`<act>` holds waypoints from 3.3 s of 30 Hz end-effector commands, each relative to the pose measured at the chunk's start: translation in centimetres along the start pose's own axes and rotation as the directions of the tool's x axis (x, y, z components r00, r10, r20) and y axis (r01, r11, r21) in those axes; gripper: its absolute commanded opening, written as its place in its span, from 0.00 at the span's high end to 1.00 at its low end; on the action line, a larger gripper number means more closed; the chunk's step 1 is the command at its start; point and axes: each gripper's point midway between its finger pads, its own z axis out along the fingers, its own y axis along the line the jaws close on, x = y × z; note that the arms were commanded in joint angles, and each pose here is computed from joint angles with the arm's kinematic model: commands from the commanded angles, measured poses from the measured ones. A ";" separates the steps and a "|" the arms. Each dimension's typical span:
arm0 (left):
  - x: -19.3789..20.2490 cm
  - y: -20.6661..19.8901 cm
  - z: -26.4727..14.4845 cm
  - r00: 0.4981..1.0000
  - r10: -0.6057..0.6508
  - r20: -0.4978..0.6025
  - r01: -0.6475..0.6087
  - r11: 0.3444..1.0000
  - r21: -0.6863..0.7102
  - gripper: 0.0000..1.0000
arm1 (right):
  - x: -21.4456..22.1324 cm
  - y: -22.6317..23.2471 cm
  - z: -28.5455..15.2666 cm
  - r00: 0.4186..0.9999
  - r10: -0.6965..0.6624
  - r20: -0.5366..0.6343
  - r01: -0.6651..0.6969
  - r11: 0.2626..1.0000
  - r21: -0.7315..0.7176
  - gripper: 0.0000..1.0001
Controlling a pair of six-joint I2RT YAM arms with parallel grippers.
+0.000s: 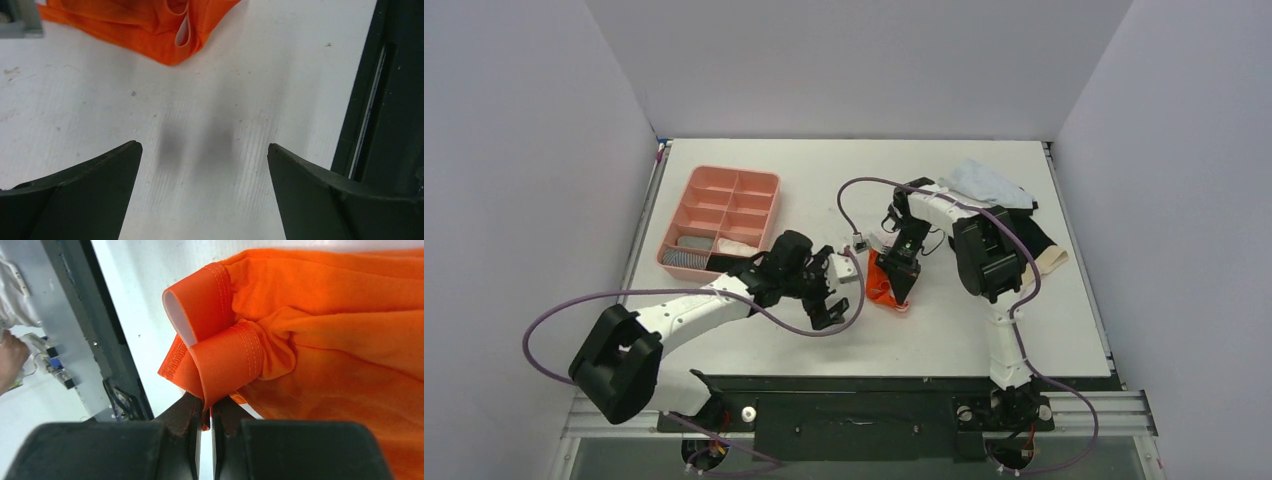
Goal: Roll the underwear
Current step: Roll the underwear to the center of the board.
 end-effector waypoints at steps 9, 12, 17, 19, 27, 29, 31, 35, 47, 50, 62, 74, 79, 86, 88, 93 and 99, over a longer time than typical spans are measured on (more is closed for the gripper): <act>-3.5 -1.3 8.8 0.976 0.190 0.105 -0.187 0.982 -0.040 0.03 | -0.7 1.8 0.1 0.999 0.004 0.037 0.000 0.994 -0.105 1.00; -4.1 -0.7 9.7 0.972 0.202 0.122 -0.194 0.978 -0.073 0.03 | -0.7 1.5 0.3 0.999 0.009 0.035 -0.005 0.995 -0.100 1.00; -4.2 0.0 10.5 0.969 0.202 0.140 -0.183 0.974 -0.135 0.03 | -0.6 1.4 0.5 0.999 0.014 0.033 -0.011 0.995 -0.101 1.00; -4.4 0.1 10.5 0.965 0.208 0.157 -0.184 0.970 -0.156 0.03 | -0.5 1.3 0.7 0.999 0.016 0.032 -0.012 0.995 -0.102 1.00; -5.3 -1.1 9.6 0.945 0.238 0.225 -0.211 0.967 -0.140 0.03 | -0.4 1.0 0.9 0.999 0.027 0.026 -0.025 0.995 -0.097 1.00; -5.1 -1.6 9.4 0.942 0.242 0.233 -0.218 0.968 -0.126 0.02 | -0.4 0.8 0.9 0.999 0.030 0.025 -0.027 0.995 -0.091 1.00; -5.1 -2.0 9.3 0.937 0.244 0.249 -0.222 0.968 -0.113 0.01 | -0.4 0.7 0.9 0.999 0.034 0.026 -0.031 0.996 -0.089 1.00; -5.9 -1.8 8.8 0.929 0.251 0.271 -0.222 0.966 -0.134 0.00 | -0.3 0.7 1.0 0.999 0.038 0.022 -0.036 0.995 -0.088 1.00; -6.9 -2.5 7.6 0.925 0.279 0.259 -0.270 0.960 -0.070 0.00 | -0.2 0.2 1.3 0.998 0.055 0.015 -0.054 0.996 -0.076 1.00; -6.9 -3.1 8.1 0.920 0.290 0.264 -0.292 0.956 -0.034 0.00 | -0.2 0.2 1.2 0.998 0.057 0.018 -0.056 0.996 -0.073 1.00; -5.5 -3.3 11.0 0.921 0.274 0.277 -0.289 0.957 0.011 0.08 | -0.3 0.2 1.2 0.997 0.066 0.026 -0.064 0.995 -0.079 1.00; -5.0 -3.6 11.9 0.934 0.199 0.297 -0.221 0.975 0.040 0.23 | -0.2 0.0 1.4 0.997 0.079 0.026 -0.077 0.993 -0.087 1.00; -4.1 -3.8 12.4 0.947 0.162 0.279 -0.186 0.981 0.061 0.38 | -0.4 0.0 1.2 0.997 0.077 0.031 -0.074 0.994 -0.083 1.00; -2.9 -3.3 12.8 0.970 0.075 0.233 -0.092 0.994 0.061 0.67 | -0.6 0.1 0.9 0.996 0.083 0.039 -0.080 0.994 -0.076 1.00; -2.4 -3.1 12.8 0.976 0.020 0.218 -0.038 0.996 0.080 0.78 | -0.7 0.2 0.7 0.995 0.087 0.049 -0.084 0.994 -0.070 1.00; -1.4 -2.4 12.8 0.975 -0.126 0.185 0.099 0.984 0.149 1.00 | -1.0 0.3 -0.3 0.991 0.106 0.086 -0.103 0.994 -0.040 0.97; -0.6 -1.7 12.9 0.961 -0.231 0.150 0.202 0.961 0.190 1.00 | -1.2 0.2 -1.6 0.984 0.120 0.134 -0.120 0.993 -0.005 0.74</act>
